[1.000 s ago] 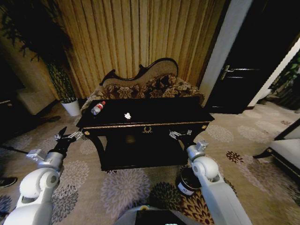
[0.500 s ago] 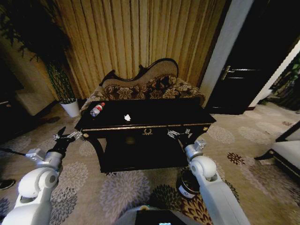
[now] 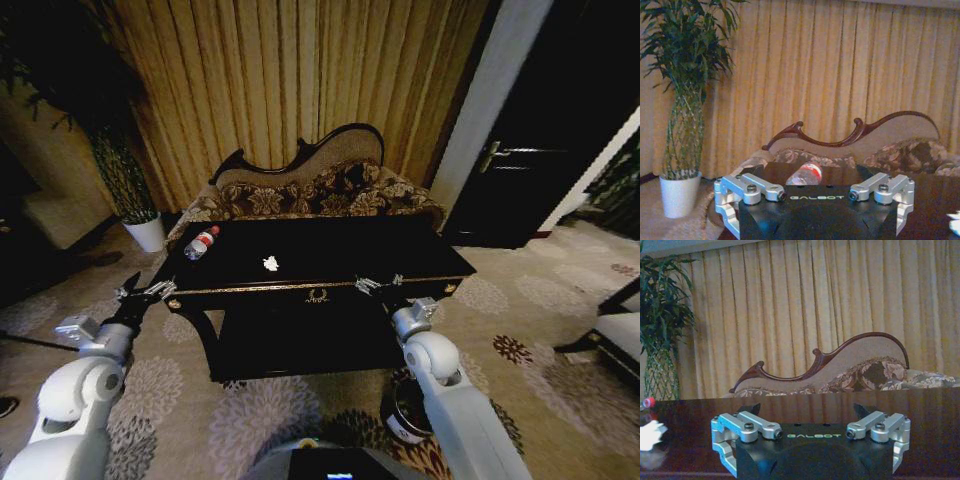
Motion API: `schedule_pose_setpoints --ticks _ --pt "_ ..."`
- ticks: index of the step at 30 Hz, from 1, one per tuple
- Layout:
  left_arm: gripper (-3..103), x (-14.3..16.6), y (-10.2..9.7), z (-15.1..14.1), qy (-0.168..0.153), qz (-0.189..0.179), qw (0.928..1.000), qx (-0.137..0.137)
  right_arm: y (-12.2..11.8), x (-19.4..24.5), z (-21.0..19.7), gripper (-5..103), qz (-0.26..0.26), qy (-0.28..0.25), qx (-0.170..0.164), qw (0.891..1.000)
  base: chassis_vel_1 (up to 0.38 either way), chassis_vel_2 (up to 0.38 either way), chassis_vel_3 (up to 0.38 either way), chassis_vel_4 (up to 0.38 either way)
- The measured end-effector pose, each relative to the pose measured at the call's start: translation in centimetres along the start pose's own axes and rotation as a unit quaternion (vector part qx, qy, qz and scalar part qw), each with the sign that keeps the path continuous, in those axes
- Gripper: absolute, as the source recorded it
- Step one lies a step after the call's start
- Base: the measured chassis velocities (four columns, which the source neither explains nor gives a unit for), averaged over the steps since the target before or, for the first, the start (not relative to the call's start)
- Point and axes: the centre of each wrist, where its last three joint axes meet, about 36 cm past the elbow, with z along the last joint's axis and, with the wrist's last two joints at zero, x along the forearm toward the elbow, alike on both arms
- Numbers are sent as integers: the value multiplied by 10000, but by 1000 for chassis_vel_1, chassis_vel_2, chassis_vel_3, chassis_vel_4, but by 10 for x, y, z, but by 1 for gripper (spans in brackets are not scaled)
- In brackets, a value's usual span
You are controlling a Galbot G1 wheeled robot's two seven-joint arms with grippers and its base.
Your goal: Move to the front of the table and place the trash on the table into the trash bin.
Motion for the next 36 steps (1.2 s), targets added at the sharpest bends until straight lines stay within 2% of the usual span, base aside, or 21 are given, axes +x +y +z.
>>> schedule_pose_setpoints --ticks 8,12,15,19,25,32,35,36 --pt "100 -2 1 -2 7 -148 9990 -414 0 -1 1 100 3 -2 3 10000 -97 102 106 -105" --pt "100 -2 1 -2 11 -139 9988 -462 1 -2 2 100 -3 12 4 10000 -98 117 102 -118" --pt "100 -3 1 -1 19 -114 9990 -425 3 -2 4 100 1 34 60 10000 -114 106 100 -105" --pt "100 -3 0 0 12 2 9998 -190 6 2 8 100 28 7 297 9996 -77 60 97 -81" --pt "100 -2 -1 0 -16 53 9999 -89 16 5 9 100 -142 39 259 9996 0 0 0 0" --pt "100 0 2 -5 -97 26 9999 -46 32 -2 18 100 -673 281 179 9972 0 0 0 0" --pt "100 3 3 -6 -179 -11 9998 -43 45 -8 30 100 -1142 517 357 9915 0 0 0 0" --pt "100 3 3 -6 -179 -11 9998 -43 45 -8 30 100 -1142 517 357 9915 0 0 0 0"
